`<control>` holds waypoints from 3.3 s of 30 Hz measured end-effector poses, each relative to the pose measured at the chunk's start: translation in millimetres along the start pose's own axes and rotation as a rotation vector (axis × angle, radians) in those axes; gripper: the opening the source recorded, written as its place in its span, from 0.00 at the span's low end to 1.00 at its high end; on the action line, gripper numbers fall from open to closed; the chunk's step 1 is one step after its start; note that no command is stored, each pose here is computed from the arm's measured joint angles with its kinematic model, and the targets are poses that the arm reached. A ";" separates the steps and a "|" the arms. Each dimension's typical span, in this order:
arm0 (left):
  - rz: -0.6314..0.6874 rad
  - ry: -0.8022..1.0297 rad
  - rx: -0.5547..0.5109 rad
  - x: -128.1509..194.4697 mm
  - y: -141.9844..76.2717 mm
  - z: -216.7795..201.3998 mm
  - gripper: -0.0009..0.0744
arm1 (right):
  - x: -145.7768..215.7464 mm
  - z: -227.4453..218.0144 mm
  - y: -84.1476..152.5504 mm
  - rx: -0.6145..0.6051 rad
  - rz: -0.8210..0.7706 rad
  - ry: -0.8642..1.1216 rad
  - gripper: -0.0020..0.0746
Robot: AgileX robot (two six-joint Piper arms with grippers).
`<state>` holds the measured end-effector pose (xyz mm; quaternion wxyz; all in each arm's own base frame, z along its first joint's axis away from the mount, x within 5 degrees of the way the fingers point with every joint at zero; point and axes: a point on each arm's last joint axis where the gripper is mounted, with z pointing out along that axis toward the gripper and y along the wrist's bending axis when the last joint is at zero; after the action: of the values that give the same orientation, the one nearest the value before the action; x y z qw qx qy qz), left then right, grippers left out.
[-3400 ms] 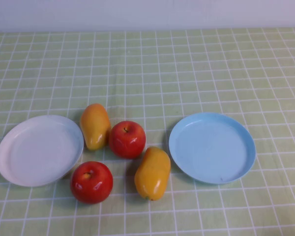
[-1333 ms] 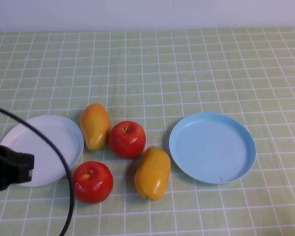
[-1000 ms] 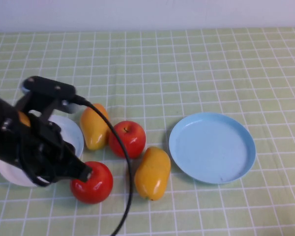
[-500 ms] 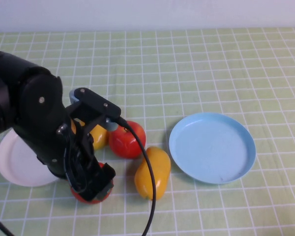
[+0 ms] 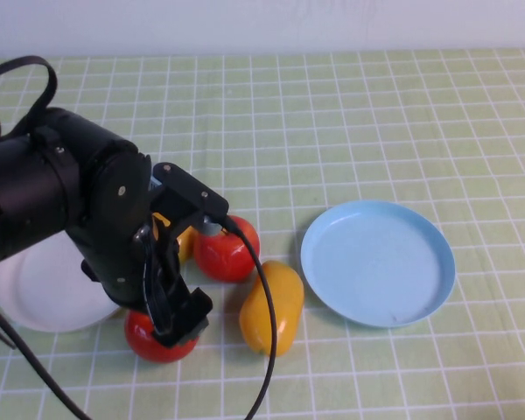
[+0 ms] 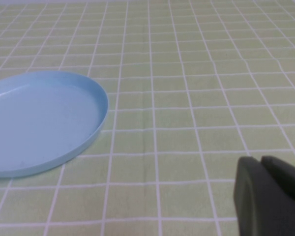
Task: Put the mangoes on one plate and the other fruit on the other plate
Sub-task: Put one type of fruit in the left plate
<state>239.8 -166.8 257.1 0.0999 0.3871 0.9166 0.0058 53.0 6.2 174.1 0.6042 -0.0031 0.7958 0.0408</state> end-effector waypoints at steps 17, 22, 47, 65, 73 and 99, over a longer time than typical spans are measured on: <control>-0.042 0.056 0.010 -5.3 15.4 29.0 0.90 | 0.0 0.0 0.0 0.000 0.000 0.000 0.01; -0.017 0.064 0.020 -7.1 14.9 35.0 0.90 | 0.0 0.0 0.0 0.000 0.000 0.000 0.01; 0.003 0.061 0.015 -11.1 16.1 39.4 0.78 | 0.0 0.0 0.0 0.000 0.000 0.000 0.01; -0.098 0.074 -0.164 -22.2 51.6 -19.0 0.78 | 0.0 0.0 0.0 0.000 0.000 0.000 0.01; -0.369 0.099 -0.166 10.1 120.7 -15.8 0.78 | 0.0 0.0 0.0 0.000 0.000 0.000 0.01; -0.562 0.120 -0.061 16.3 139.5 7.3 0.90 | 0.0 0.0 0.0 0.000 0.000 0.000 0.01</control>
<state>329.0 -58.0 259.3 0.0547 0.1137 0.9916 0.0284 53.0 6.2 174.1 0.6042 -0.0031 0.7958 0.0408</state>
